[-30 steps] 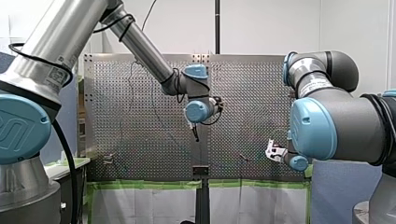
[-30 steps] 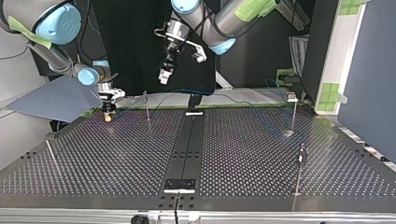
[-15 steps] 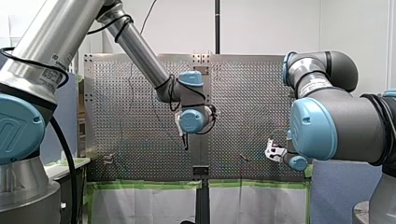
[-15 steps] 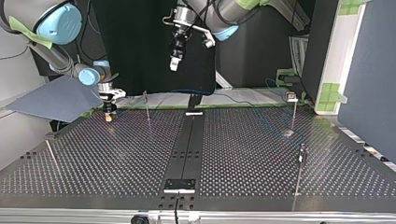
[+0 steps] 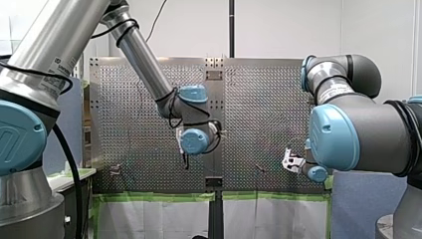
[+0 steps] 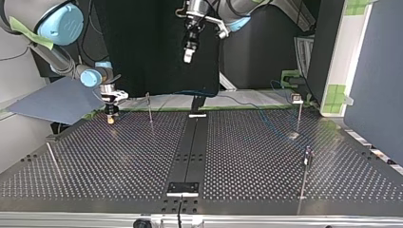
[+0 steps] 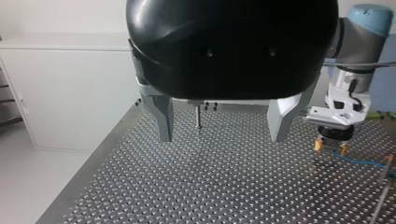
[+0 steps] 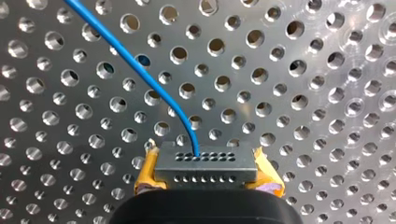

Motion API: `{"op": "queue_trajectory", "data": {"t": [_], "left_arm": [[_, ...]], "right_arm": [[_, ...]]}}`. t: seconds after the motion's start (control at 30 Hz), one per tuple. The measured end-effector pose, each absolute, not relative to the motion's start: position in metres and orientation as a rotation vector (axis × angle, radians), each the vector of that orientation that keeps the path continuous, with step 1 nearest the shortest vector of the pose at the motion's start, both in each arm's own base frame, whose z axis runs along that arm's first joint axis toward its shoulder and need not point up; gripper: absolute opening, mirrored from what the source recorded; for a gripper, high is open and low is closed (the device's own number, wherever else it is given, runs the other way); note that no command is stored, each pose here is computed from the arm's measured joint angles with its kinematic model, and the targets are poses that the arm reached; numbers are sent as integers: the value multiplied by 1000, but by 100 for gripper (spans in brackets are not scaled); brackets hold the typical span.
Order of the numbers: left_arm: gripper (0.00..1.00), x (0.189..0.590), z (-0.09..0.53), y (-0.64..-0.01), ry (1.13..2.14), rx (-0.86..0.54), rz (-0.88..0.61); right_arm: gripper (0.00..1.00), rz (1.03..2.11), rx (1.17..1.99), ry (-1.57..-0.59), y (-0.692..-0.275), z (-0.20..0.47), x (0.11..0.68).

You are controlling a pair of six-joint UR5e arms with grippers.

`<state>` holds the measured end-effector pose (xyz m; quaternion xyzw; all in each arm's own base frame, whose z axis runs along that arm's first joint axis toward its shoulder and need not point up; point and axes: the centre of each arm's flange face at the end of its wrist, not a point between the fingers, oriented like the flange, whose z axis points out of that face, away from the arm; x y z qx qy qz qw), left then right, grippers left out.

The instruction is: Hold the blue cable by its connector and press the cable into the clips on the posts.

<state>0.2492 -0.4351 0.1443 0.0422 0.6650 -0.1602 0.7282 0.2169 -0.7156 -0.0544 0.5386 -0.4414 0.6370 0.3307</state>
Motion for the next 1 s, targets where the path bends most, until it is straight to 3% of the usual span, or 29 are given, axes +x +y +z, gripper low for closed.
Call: {"op": "queue_trajectory", "data": {"t": [0.73, 1.0], "left_arm": [[99, 200, 92, -379, 1580, 181, -428], [99, 184, 77, -351, 1633, 153, -381]], "right_arm": [[0, 1667, 1413, -1154, -715, -56, 219], [0, 1674, 1420, -1147, -713, -55, 224]]}}
